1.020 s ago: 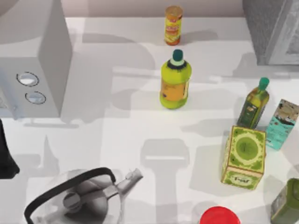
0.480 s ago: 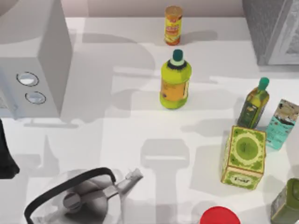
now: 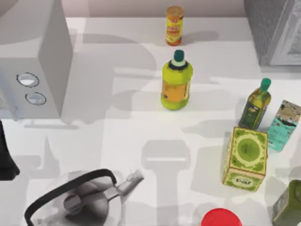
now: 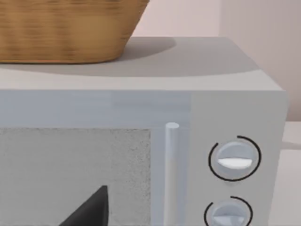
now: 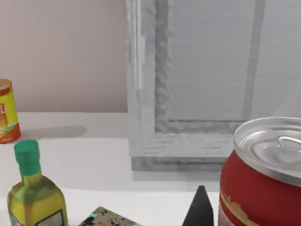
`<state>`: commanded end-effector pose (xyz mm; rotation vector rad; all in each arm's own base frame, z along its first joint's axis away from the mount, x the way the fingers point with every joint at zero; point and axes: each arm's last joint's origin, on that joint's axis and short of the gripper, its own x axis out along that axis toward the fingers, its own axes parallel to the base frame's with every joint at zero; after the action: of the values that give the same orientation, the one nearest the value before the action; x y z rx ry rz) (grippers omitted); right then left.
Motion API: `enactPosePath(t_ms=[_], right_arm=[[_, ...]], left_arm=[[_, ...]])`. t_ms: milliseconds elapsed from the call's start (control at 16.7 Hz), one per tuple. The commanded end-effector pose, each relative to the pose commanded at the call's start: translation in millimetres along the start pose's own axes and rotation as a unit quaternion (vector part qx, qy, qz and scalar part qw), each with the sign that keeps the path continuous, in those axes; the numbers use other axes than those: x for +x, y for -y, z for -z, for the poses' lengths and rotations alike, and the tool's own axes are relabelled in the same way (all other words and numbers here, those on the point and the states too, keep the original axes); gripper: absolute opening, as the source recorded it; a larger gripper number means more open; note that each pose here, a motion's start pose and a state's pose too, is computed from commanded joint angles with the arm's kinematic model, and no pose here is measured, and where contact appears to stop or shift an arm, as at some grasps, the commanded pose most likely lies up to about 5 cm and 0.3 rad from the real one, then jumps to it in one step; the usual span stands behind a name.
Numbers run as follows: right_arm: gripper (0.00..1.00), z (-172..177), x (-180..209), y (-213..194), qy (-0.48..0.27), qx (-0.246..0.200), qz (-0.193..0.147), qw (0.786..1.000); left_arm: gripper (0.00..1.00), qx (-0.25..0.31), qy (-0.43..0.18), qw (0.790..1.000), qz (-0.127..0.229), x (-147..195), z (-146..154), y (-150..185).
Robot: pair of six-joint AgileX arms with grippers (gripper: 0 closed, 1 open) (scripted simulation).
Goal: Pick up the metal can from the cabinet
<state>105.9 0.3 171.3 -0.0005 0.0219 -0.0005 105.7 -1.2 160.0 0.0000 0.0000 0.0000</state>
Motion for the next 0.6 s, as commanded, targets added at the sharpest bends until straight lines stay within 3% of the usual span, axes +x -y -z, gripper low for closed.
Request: enactPosePath(t_ms=[600], right_arm=[[0.0, 6.7, 1.0, 2.1, 0.013, 0.0, -0.006, 1.0]], left_arm=[[1.0, 0.0, 0.0, 1.0, 0.0, 0.0, 0.0, 0.0]])
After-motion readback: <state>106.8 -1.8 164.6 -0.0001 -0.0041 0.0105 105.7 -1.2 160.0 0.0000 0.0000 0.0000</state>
